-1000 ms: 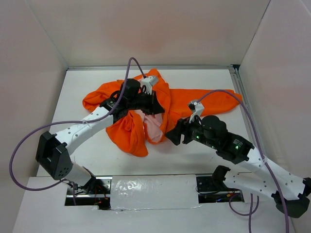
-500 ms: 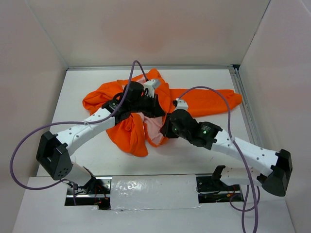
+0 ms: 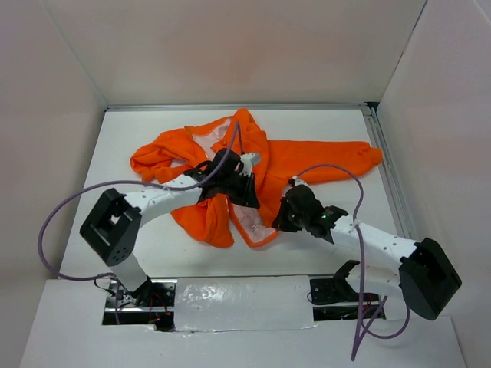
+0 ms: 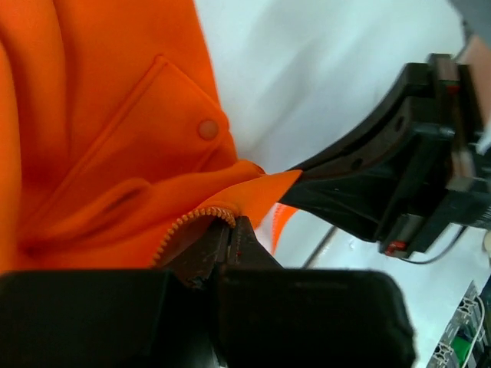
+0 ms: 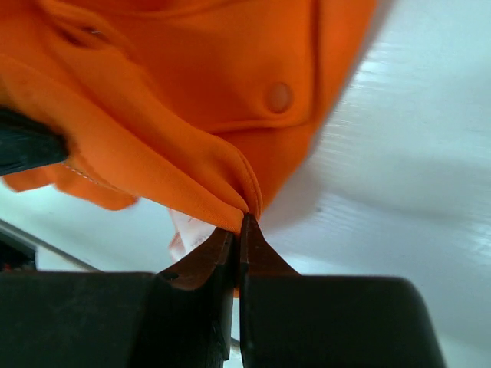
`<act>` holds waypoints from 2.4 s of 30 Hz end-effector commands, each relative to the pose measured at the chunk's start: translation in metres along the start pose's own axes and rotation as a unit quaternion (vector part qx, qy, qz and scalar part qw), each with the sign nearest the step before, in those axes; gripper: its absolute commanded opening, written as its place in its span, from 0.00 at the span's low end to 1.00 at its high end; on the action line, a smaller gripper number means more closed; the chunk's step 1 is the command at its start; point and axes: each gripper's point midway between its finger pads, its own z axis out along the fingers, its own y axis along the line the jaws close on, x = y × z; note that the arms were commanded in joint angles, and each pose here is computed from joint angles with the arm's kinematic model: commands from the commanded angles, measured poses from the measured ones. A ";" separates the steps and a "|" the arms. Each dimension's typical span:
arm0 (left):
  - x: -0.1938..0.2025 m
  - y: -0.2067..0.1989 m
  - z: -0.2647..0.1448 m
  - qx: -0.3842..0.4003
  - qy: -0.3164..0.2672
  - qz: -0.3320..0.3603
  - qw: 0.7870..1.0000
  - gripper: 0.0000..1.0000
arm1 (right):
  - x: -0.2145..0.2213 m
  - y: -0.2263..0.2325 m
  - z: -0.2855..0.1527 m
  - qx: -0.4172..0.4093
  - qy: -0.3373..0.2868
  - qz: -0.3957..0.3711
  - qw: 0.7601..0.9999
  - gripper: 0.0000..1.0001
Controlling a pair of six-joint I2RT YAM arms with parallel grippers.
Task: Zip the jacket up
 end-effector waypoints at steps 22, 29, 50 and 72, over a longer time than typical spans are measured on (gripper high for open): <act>-0.028 0.017 0.047 0.035 -0.009 0.015 0.999 0.83 | -0.022 -0.032 0.003 0.101 0.007 -0.020 0.995 0.56; -0.027 0.017 0.053 0.041 0.004 0.005 0.999 0.83 | -0.036 -0.004 -0.016 0.049 -0.035 -0.052 0.997 0.58; -0.027 0.017 0.049 0.039 -0.003 0.012 0.999 0.83 | -0.035 0.007 0.042 0.071 0.002 -0.077 0.994 0.48; -0.021 0.023 0.062 0.042 0.009 0.004 0.999 0.83 | -0.038 0.019 0.075 0.025 0.003 -0.057 0.998 0.17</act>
